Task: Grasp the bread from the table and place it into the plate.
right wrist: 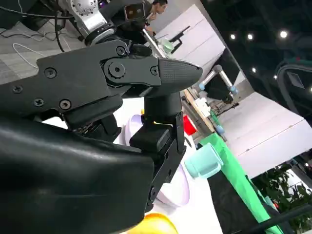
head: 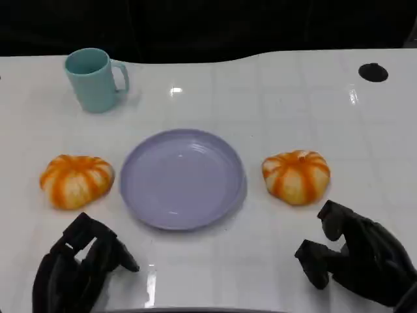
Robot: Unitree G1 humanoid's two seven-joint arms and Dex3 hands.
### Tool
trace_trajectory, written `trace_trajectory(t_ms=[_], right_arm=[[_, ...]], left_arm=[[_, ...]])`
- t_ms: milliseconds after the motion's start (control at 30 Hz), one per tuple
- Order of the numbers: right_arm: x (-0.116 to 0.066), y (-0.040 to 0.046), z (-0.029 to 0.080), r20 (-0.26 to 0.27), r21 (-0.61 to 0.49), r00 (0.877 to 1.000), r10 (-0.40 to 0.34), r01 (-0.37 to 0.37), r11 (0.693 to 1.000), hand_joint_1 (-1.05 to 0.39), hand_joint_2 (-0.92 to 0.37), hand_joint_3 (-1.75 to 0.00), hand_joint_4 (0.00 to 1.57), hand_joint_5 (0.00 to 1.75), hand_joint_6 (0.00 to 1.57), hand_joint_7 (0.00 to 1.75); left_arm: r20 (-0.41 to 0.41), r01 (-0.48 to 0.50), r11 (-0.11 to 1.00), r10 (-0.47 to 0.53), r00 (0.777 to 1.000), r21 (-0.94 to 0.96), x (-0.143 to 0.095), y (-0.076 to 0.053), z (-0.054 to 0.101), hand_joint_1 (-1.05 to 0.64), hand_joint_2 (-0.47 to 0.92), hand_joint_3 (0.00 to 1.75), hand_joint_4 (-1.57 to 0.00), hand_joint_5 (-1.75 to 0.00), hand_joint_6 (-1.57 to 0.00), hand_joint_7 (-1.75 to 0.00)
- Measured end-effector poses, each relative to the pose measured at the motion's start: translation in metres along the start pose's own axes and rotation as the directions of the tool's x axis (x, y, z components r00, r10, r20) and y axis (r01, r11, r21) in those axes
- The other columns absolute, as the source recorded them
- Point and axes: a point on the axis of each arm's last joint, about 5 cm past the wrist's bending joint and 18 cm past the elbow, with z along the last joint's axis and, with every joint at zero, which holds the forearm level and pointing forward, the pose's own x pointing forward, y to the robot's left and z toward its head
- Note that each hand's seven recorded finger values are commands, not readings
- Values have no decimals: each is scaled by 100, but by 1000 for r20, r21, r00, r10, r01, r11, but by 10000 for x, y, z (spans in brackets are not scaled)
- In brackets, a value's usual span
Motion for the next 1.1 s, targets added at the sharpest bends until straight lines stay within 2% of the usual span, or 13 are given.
trace_trajectory(t_ms=[200, 300, 367, 433, 500, 533, 567, 667, 767, 867, 933, 967, 1100], right_arm=[[2, 5, 25, -6, -53, 1000, -8, 8, 999, -56, -92, -34, 87, 175, 66, 168], [21, 28, 94, 15, -146, 1000, -23, 25, 989, -53, -92, -35, 75, 168, 65, 133], [26, 46, 140, 36, -221, 999, -39, 46, 974, -51, -92, -34, 67, 149, 67, 96], [26, 69, 194, 76, -325, 996, -47, 69, 943, -51, -92, -32, 62, 132, 67, 70], [26, 91, 248, 118, -435, 992, -43, 91, 896, -53, -92, -28, 57, 118, 64, 58], [23, 100, 281, 126, -494, 991, -43, 100, 864, -54, -92, -26, 55, 114, 62, 55], [20, 104, 318, 128, -542, 991, -45, 108, 833, -54, -92, -24, 54, 97, 59, 43], [9, 126, 451, 147, -701, 988, -47, 138, 699, -54, -92, -21, 51, 68, 56, 22], [12, 157, 601, 180, -849, 984, -9, 160, 504, -58, -92, -16, 47, 42, 53, 7], [-8, 181, 707, 165, -947, 986, -2, 159, 277, -57, -92, -11, 43, 29, 47, 1], [-12, 194, 743, 155, -976, 988, 15, 151, 159, -55, -92, -9, 38, 24, 40, 0], [-13, 195, 755, 149, -983, 989, 19, 145, 115, -55, -92, -8, 35, 22, 37, 0], [15, 189, 803, 114, -993, 993, 20, 114, -12, -55, -92, -3, 24, 10, 25, 0]], left_arm=[[0, 0, 1000, 0, 1000, 0, 0, 0, 0, -58, 92, 24, -65, -175, -51, -153], [0, 0, 1000, 0, 1000, -1, 2, 0, 1, -58, 92, 24, -65, -175, -51, -152], [0, 0, 1000, 0, 1000, -1, 2, 0, 1, -58, 92, 24, -65, -175, -51, -152], [0, 0, 1000, 0, 1000, 0, 2, 0, 1, -59, 92, 24, -65, -175, -52, -152], [0, 1, 1000, -1, 1000, 0, 4, 0, 1, -60, 92, 24, -65, -175, -52, -152], [0, 1, 1000, -1, 1000, 0, 6, 0, 1, -60, 92, 24, -66, -175, -52, -152], [-1, 1, 1000, -1, 1000, 0, 7, 1, 1, -59, 92, 24, -65, -175, -52, -152], [-2, 1, 1000, -1, 1000, 0, 8, 2, 1, -59, 92, 25, -65, -175, -51, -153], [-2, 3, 1000, -3, 1000, 3, 10, 0, 1, -60, 92, 25, -64, -175, -51, -153], [-2, 3, 1000, -3, 1000, 5, 10, -1, 1, -61, 92, 24, -65, -175, -51, -155], [-3, 4, 1000, -4, 1000, 6, 11, -2, 0, -60, 92, 24, -65, -175, -50, -155], [-3, 4, 1000, -4, 1000, 6, 12, -3, 0, -60, 92, 24, -65, -175, -50, -155], [-3, 4, 1000, -4, 1000, 5, 14, -3, 0, -60, 92, 24, -64, -175, -50, -154]])
